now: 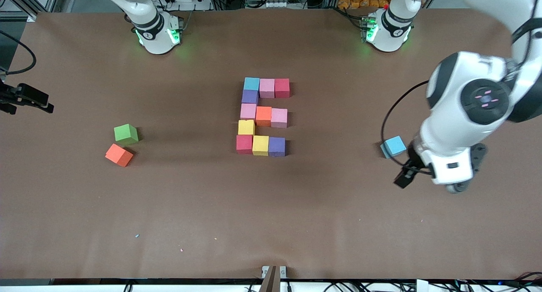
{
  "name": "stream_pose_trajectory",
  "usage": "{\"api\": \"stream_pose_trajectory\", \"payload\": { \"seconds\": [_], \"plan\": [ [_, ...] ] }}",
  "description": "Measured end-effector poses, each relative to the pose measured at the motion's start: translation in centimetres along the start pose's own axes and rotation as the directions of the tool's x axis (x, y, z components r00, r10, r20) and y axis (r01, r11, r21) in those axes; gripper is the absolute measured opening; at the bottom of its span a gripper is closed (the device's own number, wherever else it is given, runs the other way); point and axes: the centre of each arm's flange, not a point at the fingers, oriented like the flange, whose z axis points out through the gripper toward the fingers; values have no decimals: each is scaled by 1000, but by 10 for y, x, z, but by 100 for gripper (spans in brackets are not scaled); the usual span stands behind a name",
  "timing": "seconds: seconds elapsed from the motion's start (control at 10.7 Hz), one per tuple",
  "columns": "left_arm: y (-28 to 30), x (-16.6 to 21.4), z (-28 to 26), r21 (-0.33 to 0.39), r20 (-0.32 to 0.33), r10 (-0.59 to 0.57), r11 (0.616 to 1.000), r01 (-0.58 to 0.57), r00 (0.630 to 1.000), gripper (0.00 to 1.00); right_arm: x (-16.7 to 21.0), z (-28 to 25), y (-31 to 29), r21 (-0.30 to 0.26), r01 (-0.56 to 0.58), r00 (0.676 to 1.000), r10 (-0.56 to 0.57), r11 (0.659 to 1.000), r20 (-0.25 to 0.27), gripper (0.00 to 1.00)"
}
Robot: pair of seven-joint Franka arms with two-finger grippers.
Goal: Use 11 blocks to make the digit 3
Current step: 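Open the left gripper and raise it away from the cubes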
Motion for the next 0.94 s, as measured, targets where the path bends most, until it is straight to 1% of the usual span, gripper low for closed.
{"api": "stream_pose_trajectory", "payload": {
  "seconds": [0.09,0.37,0.56,0.84,0.94],
  "plan": [
    [-10,4,-11,12,-1,60,998,-60,998,100,1,-1,0,-1,0,1000,0,1000,-6,100],
    [-31,13,-44,9,-21,211,977,-211,977,100,1,-1,1,-1,-1,1000,1,1000,-11,100],
    [-55,15,-70,17,-18,333,943,-333,943,100,1,-1,2,-1,-3,1000,3,1000,-11,100],
    [-112,24,-107,-23,-6,467,884,-467,884,100,1,-1,2,-2,-4,1000,4,1000,-13,100],
    [-134,25,-119,-48,0,503,863,-503,864,100,2,0,2,-2,-4,1000,4,1000,-13,100]
  ]
}}
